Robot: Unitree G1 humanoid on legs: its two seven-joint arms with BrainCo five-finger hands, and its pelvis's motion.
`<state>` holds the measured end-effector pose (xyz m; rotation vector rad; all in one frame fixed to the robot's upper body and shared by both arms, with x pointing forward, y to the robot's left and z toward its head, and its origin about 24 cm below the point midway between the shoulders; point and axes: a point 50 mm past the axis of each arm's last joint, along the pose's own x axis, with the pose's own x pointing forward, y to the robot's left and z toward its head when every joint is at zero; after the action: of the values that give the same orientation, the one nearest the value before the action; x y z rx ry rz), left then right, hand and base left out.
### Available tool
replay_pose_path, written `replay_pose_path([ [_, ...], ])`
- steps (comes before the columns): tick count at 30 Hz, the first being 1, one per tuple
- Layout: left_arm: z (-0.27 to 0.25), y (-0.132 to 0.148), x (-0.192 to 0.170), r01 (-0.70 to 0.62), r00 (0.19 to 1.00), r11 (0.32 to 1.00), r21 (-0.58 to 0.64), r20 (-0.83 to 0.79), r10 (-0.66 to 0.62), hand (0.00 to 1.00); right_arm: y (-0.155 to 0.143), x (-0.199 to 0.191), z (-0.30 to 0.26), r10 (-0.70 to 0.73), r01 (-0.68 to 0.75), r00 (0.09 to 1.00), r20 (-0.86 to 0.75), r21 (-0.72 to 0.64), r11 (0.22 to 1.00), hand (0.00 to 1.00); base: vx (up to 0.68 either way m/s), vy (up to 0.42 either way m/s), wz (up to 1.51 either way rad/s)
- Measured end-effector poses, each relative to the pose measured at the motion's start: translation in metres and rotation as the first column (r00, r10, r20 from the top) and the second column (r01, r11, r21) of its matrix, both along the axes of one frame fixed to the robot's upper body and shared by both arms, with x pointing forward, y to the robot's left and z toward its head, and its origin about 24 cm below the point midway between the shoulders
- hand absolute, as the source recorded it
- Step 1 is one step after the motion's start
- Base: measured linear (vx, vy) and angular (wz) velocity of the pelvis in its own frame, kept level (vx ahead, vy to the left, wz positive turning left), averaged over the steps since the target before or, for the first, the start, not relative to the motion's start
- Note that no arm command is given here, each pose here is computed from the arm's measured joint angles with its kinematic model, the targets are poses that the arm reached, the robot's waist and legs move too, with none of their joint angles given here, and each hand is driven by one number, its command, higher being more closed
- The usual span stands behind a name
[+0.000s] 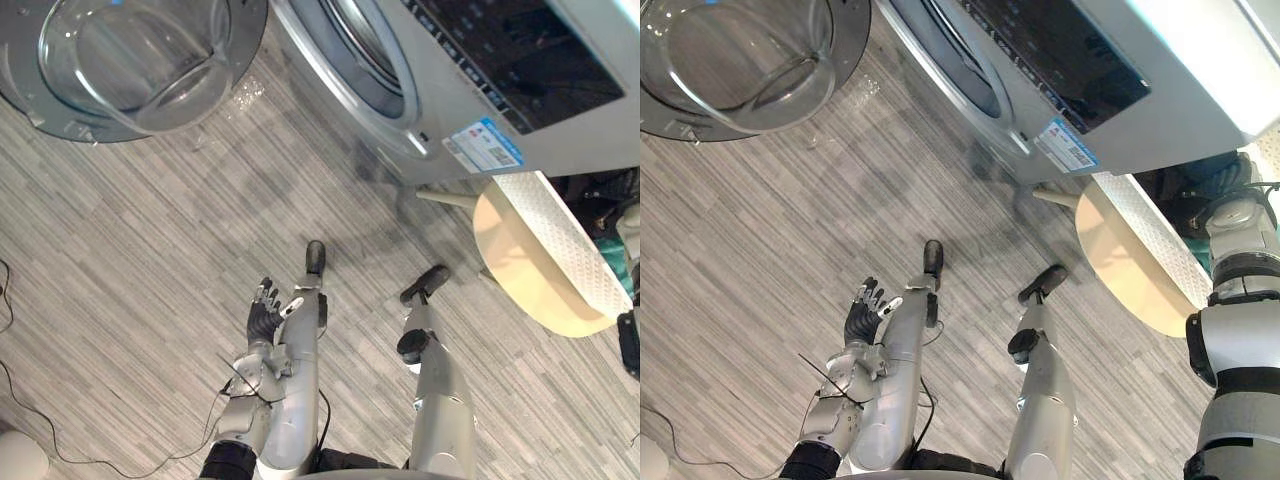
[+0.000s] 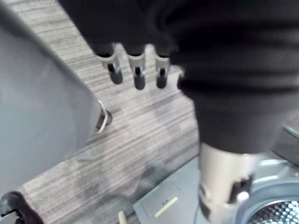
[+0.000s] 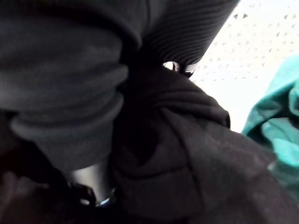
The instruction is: Pick up the laundry basket with both hands and put the clothes into the washing machine.
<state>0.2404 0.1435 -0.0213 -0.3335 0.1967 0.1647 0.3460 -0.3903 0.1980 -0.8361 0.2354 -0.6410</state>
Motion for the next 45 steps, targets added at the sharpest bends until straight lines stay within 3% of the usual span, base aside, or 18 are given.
replay_pose_path([
  [3,0.001,0.0,0.0,-0.013,1.0,1.0,-0.009,0.004,0.013,0.0,-0.002,-0.002,0.0,-0.021,0.021,0.999,0.03,0.022,1.0,1.0,0.0,0.0,0.0],
  [6,0.001,0.003,0.001,-0.051,0.999,0.998,-0.032,0.001,0.051,0.0,-0.002,-0.003,-0.005,-0.059,0.034,0.989,0.134,0.182,0.983,1.0,0.0,0.0,0.0],
  [8,0.0,0.003,0.0,-0.075,0.997,0.996,-0.045,-0.008,0.074,0.0,0.0,-0.003,-0.015,-0.127,0.032,0.963,0.236,0.37,0.929,1.0,0.0,0.009,-0.02],
  [14,-0.001,0.011,-0.001,-0.128,0.992,0.99,-0.058,-0.024,0.127,0.0,0.012,0.006,-0.001,-0.254,-0.138,0.842,0.477,0.645,0.752,1.0,-0.01,0.006,-0.03],
  [22,-0.026,0.014,-0.01,-0.116,0.983,0.993,-0.031,-0.145,0.11,0.0,0.019,0.003,0.052,-0.372,-0.395,0.576,0.727,0.647,0.652,1.0,-0.04,-0.011,-0.04],
  [30,-0.041,0.023,-0.023,-0.061,0.975,0.998,0.026,-0.214,0.065,0.0,0.036,-0.019,0.061,-0.332,-0.555,0.383,0.862,0.502,0.663,1.0,0.04,-0.01,0.01],
  [33,-0.052,0.026,-0.039,-0.042,0.962,0.998,0.044,-0.267,0.052,0.0,0.049,-0.031,0.013,-0.335,-0.542,0.426,0.84,0.534,0.649,1.0,0.08,0.005,-0.06],
  [38,-0.077,0.029,-0.069,0.017,0.915,0.997,0.081,-0.402,0.017,0.0,0.086,-0.068,-0.088,-0.321,-0.441,0.616,0.719,0.653,0.616,1.0,0.12,0.0,-0.11],
  [45,-0.082,0.016,-0.072,0.03,0.904,0.998,0.05,-0.428,-0.005,0.0,0.117,-0.099,-0.145,-0.336,-0.365,0.728,0.597,0.753,0.547,1.0,0.1,0.0,0.09],
])
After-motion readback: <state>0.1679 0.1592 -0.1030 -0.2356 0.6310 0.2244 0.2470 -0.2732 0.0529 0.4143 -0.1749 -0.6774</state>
